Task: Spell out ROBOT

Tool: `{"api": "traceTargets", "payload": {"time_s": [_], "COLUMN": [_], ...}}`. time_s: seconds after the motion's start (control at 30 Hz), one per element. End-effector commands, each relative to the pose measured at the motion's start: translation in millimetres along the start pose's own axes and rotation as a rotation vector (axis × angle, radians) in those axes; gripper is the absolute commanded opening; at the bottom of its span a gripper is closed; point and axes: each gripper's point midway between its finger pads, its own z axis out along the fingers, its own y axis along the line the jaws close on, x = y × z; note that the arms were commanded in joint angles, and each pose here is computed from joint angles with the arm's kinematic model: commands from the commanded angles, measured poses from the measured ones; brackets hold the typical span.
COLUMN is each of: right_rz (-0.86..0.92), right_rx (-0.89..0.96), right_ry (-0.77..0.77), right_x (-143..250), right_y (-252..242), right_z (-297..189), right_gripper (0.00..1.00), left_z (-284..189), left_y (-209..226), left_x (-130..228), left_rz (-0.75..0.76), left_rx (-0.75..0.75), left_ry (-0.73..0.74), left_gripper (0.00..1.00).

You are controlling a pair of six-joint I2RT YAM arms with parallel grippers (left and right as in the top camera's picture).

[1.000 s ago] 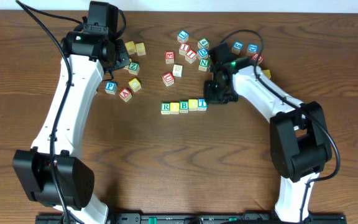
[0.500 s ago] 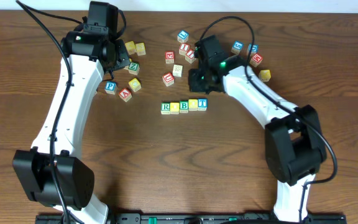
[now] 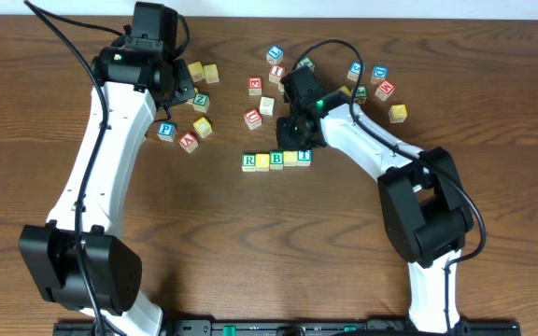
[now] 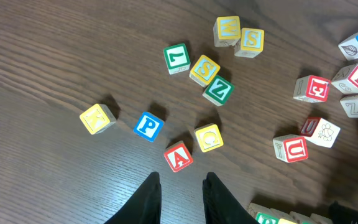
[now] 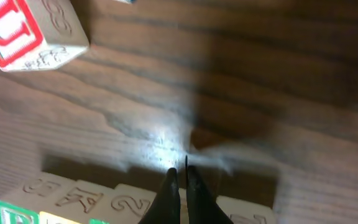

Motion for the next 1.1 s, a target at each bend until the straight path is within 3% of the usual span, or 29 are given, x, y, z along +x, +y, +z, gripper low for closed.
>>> {"api": "traceTargets", "payload": {"time_s": [0.0,0.43,0.7,1.07], "right_rz": [-0.020,-0.015,0.031,0.064], "right_rx": [0.006,0.019,0.050,0.088], "right_ry": [0.008,0.010,-0.055,0.073], "right_x": [5,6,-18,10], "right_y": [9,8,-13,-31], "right_z": [3,4,-3,-5], "right_gripper": [0.01,0.01,0.03,0.03], "left_z": [2,2,2,2], "left_y": [2,2,2,2], "left_x": [3,3,3,3], "left_rz": [0.005,0.005,0.004,0.004], "left_rx": [-0.008,-0.008,-0.008,-0.008], "left_ry": [0.009,0.009,0.009,0.009], "left_gripper": [0.23,0.23,0.23,0.23]}}
